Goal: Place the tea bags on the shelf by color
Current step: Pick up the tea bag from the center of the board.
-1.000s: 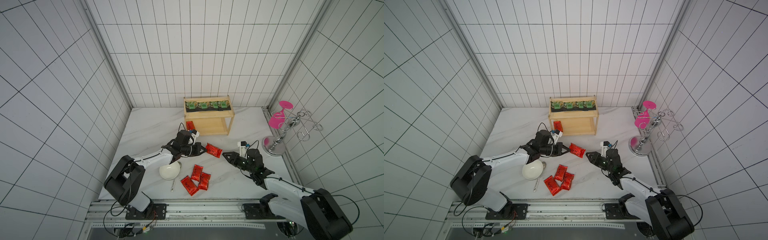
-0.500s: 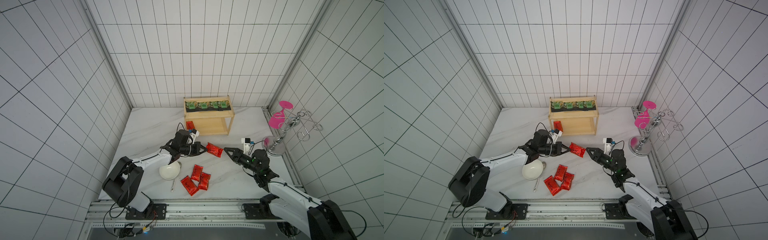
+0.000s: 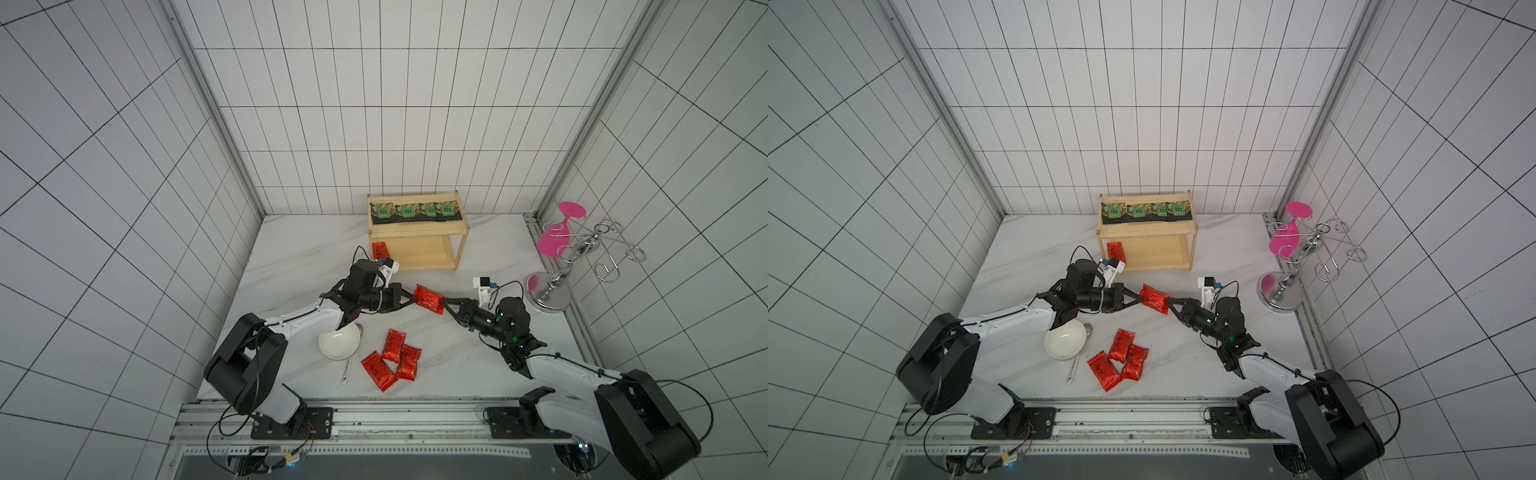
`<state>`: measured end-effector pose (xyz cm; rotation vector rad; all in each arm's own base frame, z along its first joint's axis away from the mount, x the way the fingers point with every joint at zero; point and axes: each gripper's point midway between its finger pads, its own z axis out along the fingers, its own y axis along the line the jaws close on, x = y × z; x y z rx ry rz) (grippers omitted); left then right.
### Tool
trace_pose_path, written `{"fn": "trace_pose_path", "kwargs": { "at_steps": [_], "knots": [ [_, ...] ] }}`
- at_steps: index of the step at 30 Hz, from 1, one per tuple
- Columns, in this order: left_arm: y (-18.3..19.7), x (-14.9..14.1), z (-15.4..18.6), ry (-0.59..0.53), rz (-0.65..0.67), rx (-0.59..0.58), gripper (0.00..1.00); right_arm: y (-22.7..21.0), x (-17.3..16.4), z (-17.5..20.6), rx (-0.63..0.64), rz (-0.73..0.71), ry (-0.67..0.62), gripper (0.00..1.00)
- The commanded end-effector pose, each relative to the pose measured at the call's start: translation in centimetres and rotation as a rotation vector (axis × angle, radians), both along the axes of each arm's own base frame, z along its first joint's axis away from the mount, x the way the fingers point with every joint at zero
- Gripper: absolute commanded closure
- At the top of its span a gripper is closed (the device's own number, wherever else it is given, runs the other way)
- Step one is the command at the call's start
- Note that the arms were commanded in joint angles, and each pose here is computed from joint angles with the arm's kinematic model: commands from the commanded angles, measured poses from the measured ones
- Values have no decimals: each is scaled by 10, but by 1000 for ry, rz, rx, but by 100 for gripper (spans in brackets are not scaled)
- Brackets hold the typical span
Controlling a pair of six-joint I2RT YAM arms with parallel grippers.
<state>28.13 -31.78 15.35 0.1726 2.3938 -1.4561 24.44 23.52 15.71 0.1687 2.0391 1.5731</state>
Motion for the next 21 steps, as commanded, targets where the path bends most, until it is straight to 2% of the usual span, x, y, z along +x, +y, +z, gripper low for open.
{"fn": "trace_pose_path", "kwargs": {
  "at_steps": [1, 3, 6, 8, 9, 10, 11, 14, 16, 19, 21],
  "knots": [
    [-1, 0, 13, -33, -6, -32, 100, 2, -6, 6, 26, 22, -30, 94],
    [-2, 0, 14, -36, -7, -34, 100, 2, -6, 6, 28, 23, -25, 100],
    [-1, 2, 14, -40, -4, -27, 100, 1, -4, 1, 16, 6, 12, 100],
    [7, 5, 14, -49, 15, 20, 63, -4, 4, -1, 19, -54, 37, 100],
    [12, 7, 14, -64, 29, 55, 51, -8, 9, -3, 20, -101, 53, 100],
    [22, 10, 15, -87, 53, 110, 43, -12, 15, -7, 19, -172, 71, 100],
    [34, 14, 18, -113, 85, 166, 39, -16, 22, -8, 17, -244, 77, 100],
    [85, 26, 27, -172, 242, 331, 35, -20, 42, -2, -6, -440, 36, 100],
    [120, 29, 33, -189, 353, 413, 34, -14, 58, 8, -12, -510, -1, 100],
    [165, 26, 42, -199, 520, 488, 33, 6, 84, 7, 17, -584, 19, 100],
    [185, 19, 49, -220, 584, 503, 34, 22, 101, 1, 49, -614, 35, 100]
  ]
}}
